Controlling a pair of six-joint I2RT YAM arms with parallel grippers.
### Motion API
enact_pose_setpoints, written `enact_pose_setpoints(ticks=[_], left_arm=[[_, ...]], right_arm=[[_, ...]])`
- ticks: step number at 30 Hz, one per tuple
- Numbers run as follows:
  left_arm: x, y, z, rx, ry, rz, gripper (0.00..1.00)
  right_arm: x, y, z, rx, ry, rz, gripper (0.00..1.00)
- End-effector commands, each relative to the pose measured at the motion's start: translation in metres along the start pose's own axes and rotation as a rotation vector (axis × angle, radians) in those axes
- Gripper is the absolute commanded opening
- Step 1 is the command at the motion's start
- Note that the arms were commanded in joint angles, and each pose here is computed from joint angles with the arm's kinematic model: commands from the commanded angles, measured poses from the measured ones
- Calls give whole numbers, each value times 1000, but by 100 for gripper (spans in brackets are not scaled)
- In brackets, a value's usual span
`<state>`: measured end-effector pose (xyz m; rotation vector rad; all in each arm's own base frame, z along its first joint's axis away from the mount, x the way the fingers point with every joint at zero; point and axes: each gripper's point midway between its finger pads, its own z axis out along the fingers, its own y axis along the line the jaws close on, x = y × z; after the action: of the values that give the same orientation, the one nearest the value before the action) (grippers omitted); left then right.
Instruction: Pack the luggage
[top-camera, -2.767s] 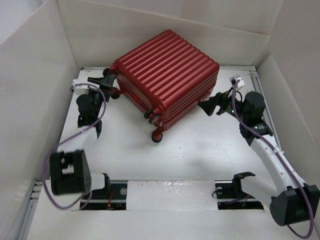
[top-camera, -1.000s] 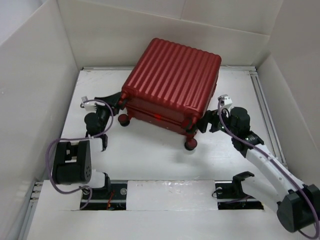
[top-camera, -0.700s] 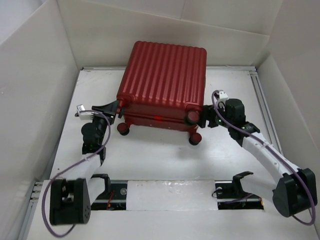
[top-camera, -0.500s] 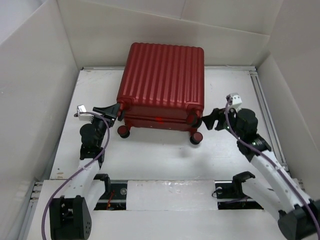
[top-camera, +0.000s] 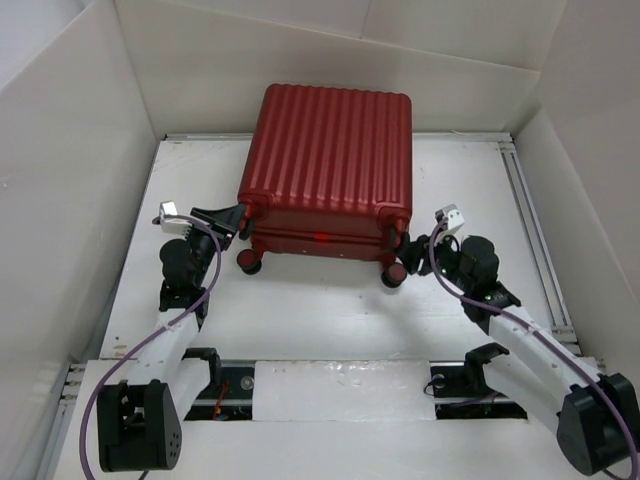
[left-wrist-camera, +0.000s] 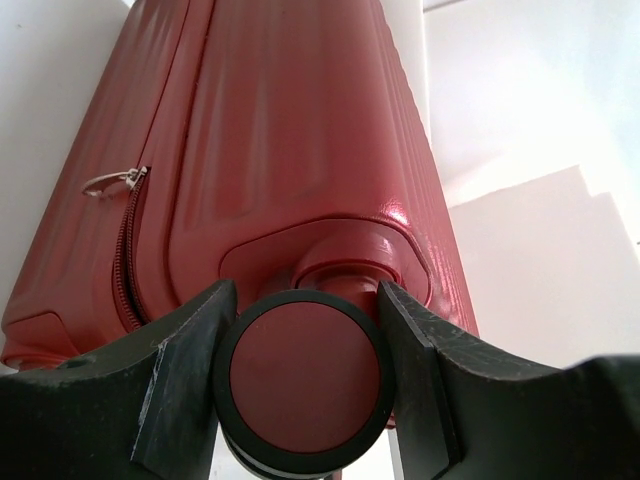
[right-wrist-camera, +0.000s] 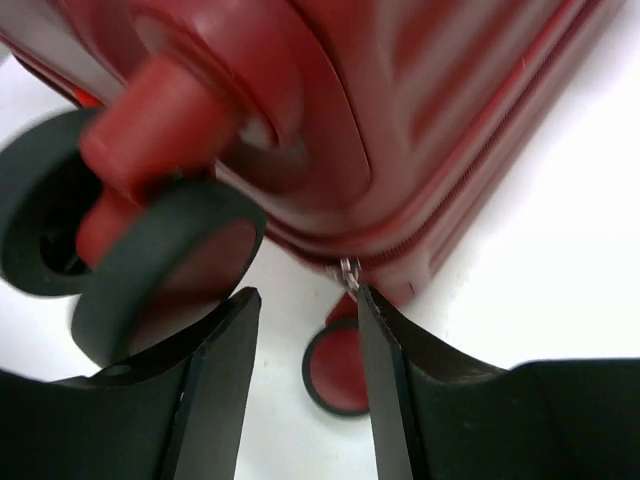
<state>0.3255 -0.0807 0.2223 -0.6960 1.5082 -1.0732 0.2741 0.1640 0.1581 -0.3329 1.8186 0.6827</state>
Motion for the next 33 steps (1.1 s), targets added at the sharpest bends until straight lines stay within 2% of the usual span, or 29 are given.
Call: enact_pose_setpoints(ticks=[1, 6, 8, 16, 19, 23, 26, 27, 30, 33], left_arm=[[0, -62, -1, 205, 57, 48, 0], [-1, -65, -3, 213, 53, 51, 0], [-2, -68, -4, 221, 49, 54, 0], [-2, -65, -5, 207, 45, 60, 0], [-3, -67, -5, 215, 42, 54, 0], [-4, -70, -7, 224, 38, 57, 0], [-4, -70, -7, 224, 38, 57, 0], [-4, -70, -7, 224, 38, 57, 0], [-4, -70, -7, 224, 38, 57, 0], [-4, -70, -7, 224, 38, 57, 0]], right_arm=[[-35, 10, 13, -63, -122, -92, 52], [-37, 6, 27, -72, -122, -127, 53], [-28, 3, 35, -74, -83, -126, 53], [-31, -8, 33, -33, -125, -132, 50], [-25, -14, 37, -27, -106, -124, 39], [-23, -13, 38, -37, -110, -117, 33], [-25, -12, 38, -39, -118, -111, 38], [-20, -13, 37, -38, -108, -107, 45], [-17, -14, 35, -28, -113, -98, 47], [-22, -12, 34, -32, -131, -94, 34]])
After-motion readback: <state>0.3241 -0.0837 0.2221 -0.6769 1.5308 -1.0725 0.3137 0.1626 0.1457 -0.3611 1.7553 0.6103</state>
